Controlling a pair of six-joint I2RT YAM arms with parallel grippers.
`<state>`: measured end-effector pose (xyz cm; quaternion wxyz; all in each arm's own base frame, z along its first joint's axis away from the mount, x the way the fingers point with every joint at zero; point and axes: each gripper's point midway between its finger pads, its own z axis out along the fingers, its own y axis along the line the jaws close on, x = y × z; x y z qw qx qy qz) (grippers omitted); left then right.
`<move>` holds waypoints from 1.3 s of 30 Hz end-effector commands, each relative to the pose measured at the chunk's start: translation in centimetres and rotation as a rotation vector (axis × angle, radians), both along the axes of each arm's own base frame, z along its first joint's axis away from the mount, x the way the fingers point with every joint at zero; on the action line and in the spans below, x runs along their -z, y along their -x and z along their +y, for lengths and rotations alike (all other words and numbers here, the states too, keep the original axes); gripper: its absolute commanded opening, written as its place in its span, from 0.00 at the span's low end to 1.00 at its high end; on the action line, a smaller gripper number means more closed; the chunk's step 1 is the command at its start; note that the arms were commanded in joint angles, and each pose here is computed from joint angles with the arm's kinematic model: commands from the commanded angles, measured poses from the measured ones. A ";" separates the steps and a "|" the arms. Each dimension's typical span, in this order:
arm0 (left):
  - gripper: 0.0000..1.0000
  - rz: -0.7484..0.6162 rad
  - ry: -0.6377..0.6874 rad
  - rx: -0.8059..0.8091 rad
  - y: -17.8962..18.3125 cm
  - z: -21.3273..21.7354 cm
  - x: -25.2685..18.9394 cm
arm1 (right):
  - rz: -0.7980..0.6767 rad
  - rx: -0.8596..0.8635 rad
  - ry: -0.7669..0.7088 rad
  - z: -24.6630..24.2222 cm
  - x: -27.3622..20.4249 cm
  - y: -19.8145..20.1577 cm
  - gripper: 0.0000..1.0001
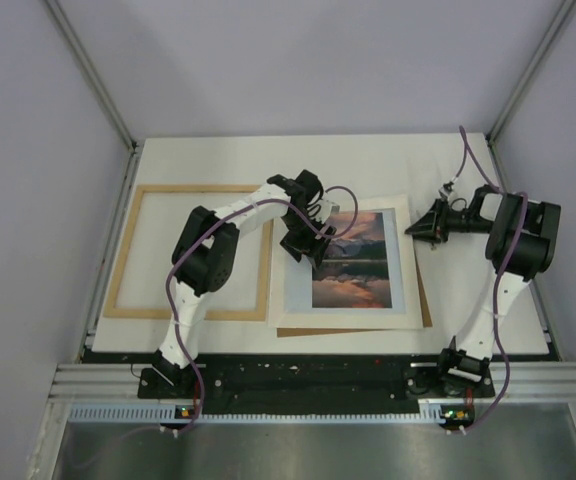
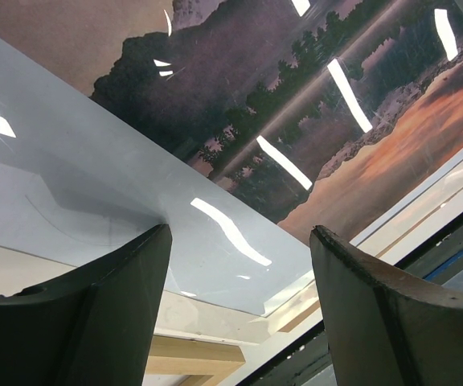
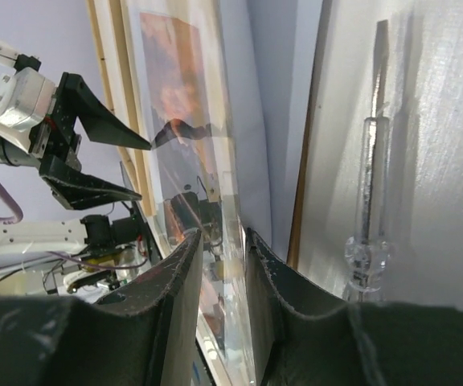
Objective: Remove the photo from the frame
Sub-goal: Pick up the photo frame item from the photo frame.
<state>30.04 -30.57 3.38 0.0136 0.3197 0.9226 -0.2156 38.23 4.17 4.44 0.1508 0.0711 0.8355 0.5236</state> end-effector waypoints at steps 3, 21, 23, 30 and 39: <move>0.77 0.067 -0.052 0.043 1.7 -0.2 4.8 | -0.024 -0.042 -0.040 1.0 0.7 0.7 0.28; 0.78 -0.014 -0.020 0.050 0.2 -0.3 1.5 | -0.140 -0.079 0.042 1.7 -6.1 0.8 0.00; 0.78 -0.052 0.014 0.045 -0.8 -0.3 -0.7 | -0.189 -0.066 0.087 1.3 -8.5 0.7 0.00; 0.79 -0.207 0.177 0.004 -4.0 1.3 -9.3 | -0.317 -0.029 0.153 1.2 -15.6 0.5 0.00; 0.82 -0.364 0.345 -0.095 -8.7 5.6 -15.2 | -0.436 -0.056 0.099 2.3 -21.7 1.4 0.00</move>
